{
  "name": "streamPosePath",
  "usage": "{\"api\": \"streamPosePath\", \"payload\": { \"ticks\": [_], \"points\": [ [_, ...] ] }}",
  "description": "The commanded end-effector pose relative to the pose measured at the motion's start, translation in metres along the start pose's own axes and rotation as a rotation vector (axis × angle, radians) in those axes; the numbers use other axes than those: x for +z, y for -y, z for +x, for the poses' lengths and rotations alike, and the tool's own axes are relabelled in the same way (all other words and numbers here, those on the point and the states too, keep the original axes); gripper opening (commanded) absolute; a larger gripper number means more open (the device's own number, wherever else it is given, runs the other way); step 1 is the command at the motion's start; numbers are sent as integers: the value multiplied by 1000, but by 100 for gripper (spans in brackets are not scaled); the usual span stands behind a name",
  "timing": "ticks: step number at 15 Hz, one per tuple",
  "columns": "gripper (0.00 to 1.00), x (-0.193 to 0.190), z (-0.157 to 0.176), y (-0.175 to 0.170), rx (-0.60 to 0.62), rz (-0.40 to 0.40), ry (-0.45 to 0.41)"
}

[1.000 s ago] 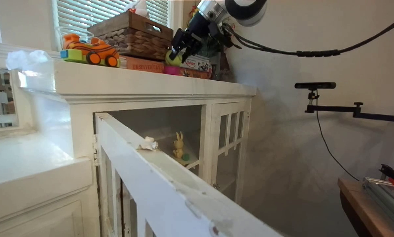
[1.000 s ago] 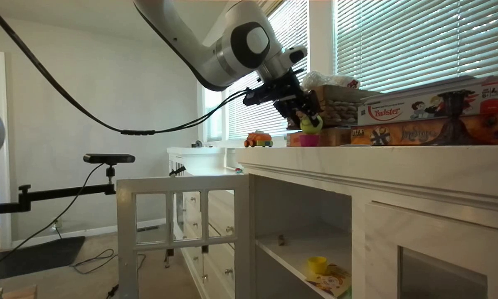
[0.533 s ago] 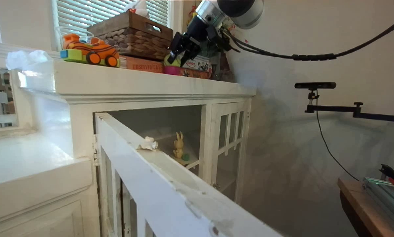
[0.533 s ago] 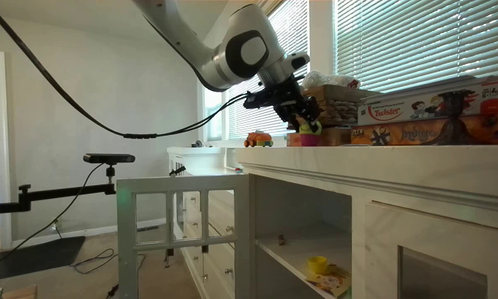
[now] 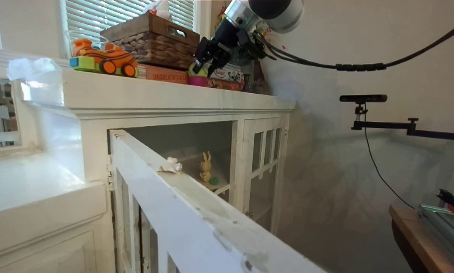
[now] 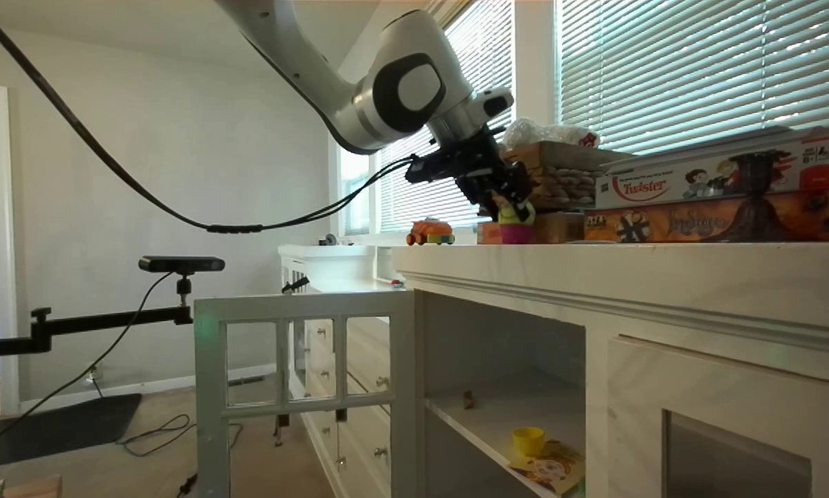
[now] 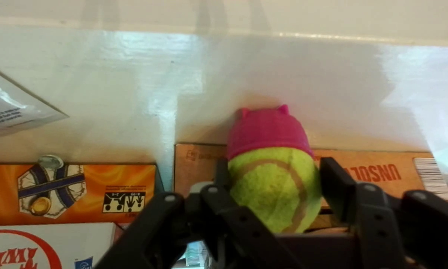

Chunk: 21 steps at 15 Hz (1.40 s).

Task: Put the tennis ball on the countertop.

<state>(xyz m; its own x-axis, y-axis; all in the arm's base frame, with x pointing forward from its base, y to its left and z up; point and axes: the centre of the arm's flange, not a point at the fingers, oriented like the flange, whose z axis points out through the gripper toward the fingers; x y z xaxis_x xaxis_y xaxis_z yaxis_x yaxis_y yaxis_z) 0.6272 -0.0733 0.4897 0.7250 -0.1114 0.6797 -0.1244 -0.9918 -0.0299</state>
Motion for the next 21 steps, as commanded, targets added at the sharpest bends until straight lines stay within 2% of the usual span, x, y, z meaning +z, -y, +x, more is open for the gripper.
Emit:
{"api": "streamPosePath", "payload": {
  "ticks": [1, 8, 9, 11, 12, 14, 17, 21],
  "points": [
    [62, 0, 0, 0, 0, 0, 0],
    [62, 0, 0, 0, 0, 0, 0],
    [87, 0, 0, 0, 1, -2, -1],
    [95, 1, -1, -2, -2, -10, 2],
    [78, 2, -1, -3, -3, -15, 3],
    [93, 2, -1, -3, -5, -20, 4],
    [99, 2, -1, -3, -6, -20, 4],
    [100, -13, -17, 1, -36, 4, 27]
  ]
}}
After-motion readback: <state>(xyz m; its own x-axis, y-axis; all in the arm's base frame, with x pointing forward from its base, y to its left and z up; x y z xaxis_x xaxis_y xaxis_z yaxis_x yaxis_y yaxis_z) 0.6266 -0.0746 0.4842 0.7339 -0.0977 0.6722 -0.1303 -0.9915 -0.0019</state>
